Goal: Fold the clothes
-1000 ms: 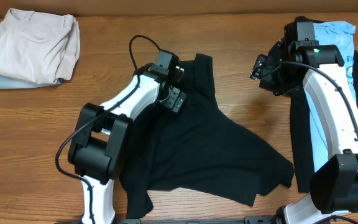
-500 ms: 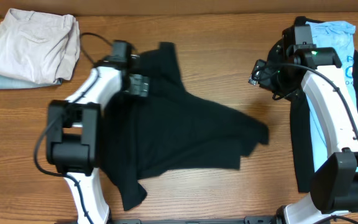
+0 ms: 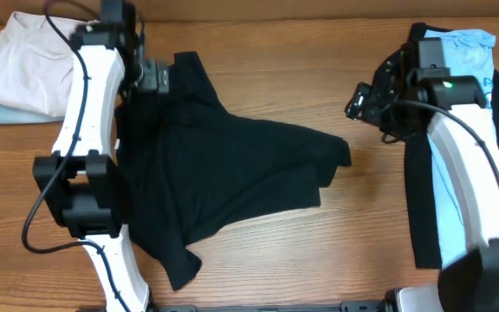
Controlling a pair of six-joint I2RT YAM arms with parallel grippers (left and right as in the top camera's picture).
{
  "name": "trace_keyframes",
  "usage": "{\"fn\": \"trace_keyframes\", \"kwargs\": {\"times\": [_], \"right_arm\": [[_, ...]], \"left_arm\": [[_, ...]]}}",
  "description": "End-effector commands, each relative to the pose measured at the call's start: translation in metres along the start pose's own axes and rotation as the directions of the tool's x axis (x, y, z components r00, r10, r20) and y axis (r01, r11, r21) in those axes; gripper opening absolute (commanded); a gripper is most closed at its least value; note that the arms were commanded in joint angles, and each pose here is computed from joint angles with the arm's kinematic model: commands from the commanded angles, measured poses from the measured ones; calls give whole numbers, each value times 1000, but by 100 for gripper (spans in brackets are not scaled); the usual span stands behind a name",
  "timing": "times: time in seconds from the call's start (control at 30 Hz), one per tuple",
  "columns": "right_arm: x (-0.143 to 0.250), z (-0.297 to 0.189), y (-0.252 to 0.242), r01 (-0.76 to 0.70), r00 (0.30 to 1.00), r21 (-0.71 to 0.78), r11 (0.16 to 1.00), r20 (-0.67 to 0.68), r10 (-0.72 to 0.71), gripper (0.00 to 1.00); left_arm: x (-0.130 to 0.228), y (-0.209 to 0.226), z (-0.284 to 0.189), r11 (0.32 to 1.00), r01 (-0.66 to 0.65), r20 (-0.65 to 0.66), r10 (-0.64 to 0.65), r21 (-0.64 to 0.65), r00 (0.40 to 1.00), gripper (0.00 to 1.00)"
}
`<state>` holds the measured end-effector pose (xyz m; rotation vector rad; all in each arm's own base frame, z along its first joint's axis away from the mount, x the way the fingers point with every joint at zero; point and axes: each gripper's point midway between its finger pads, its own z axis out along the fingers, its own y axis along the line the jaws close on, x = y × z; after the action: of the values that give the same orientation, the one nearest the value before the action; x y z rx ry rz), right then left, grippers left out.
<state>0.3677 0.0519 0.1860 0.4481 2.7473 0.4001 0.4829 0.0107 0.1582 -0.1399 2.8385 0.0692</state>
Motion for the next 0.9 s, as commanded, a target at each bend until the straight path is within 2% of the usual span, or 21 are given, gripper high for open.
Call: {"fn": "trace_keyframes", "kwargs": {"times": [0.0, 0.1, 0.23, 0.47, 0.63, 0.73, 0.87], "right_arm": [[9, -58, 26, 66, 993, -84, 994, 103, -58, 95], [32, -83, 38, 110, 988, -111, 988, 118, -97, 91], [60, -104, 51, 152, 984, -139, 979, 114, -136, 88], [108, -108, 50, 160, 986, -90, 983, 64, -155, 87], [139, -82, 44, 154, 988, -76, 985, -13, -155, 88], [150, -44, 36, 158, 986, -59, 986, -49, -161, 88], [131, -2, 33, 163, 986, -29, 986, 36, -162, 88]], "left_arm": [[-15, -14, -67, 996, 59, 89, -65, 61, 994, 100], [-10, -17, -106, 995, 61, 112, -70, 84, 991, 100], [15, -12, -129, 993, 96, 56, -100, 73, 993, 100], [41, -19, -174, 984, 116, 93, -129, 131, 987, 100], [76, -23, -210, 987, 87, 134, -105, 134, 985, 100], [104, -20, -217, 992, 90, 129, -101, 84, 987, 100], [117, -20, -203, 997, 57, 117, -63, 49, 991, 100]]}}
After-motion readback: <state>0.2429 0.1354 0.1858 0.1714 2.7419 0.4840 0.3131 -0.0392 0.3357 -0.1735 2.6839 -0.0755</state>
